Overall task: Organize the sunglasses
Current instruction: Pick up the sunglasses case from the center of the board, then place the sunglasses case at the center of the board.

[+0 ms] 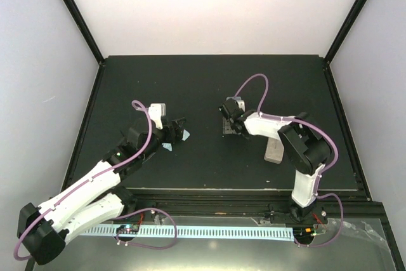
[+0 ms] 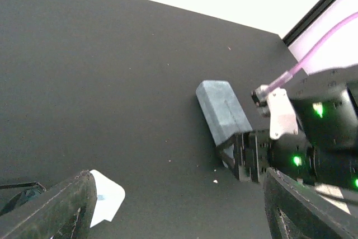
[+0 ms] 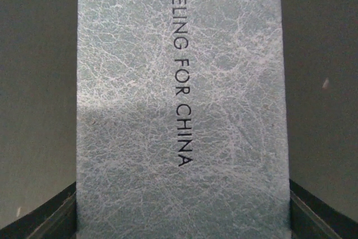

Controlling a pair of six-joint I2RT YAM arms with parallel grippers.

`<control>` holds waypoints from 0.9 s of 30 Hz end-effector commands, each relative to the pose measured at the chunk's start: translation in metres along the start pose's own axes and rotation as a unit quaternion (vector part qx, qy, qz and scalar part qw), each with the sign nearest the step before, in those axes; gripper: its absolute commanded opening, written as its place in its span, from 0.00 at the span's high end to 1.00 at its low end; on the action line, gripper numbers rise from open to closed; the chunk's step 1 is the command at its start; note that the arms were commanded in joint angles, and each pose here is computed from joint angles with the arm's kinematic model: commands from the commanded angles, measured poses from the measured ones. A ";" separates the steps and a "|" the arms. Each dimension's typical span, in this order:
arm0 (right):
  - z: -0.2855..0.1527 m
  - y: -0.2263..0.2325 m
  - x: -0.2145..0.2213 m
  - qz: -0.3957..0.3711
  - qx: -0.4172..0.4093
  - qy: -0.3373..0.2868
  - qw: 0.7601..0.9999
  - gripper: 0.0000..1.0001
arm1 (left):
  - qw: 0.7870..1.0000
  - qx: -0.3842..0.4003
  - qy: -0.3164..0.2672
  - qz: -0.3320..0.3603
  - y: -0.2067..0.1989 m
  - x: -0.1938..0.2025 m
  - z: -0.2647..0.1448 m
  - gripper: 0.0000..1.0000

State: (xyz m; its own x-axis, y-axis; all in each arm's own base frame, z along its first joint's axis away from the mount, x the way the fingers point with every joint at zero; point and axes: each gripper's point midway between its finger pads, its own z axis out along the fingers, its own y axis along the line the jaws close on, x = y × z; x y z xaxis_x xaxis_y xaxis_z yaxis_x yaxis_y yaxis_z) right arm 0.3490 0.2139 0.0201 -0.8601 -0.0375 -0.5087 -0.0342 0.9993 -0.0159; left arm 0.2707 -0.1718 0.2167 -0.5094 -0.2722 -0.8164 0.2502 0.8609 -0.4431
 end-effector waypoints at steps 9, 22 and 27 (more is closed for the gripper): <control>0.031 -0.022 -0.099 0.029 0.010 -0.018 0.999 0.41 | 1.000 0.010 0.012 -0.005 -0.001 0.004 -0.001 0.18; 0.038 -0.026 -0.099 0.008 -0.002 -0.006 1.000 0.03 | 1.000 0.014 0.020 -0.002 -0.002 0.008 0.000 0.18; 0.001 -0.034 -0.102 0.019 -0.016 -0.040 0.999 0.00 | 0.999 0.021 0.026 0.008 -0.006 0.004 -0.005 0.14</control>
State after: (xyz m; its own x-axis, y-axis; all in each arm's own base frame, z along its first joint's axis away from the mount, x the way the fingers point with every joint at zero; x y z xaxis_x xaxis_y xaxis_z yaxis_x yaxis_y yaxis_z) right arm 0.4397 0.1845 0.0238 -0.8733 -0.0204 -0.4867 -0.0138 0.9998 -0.0171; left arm 0.2665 -0.1762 0.2118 -0.5383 -0.2560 -0.8029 0.2729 0.8485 -0.4534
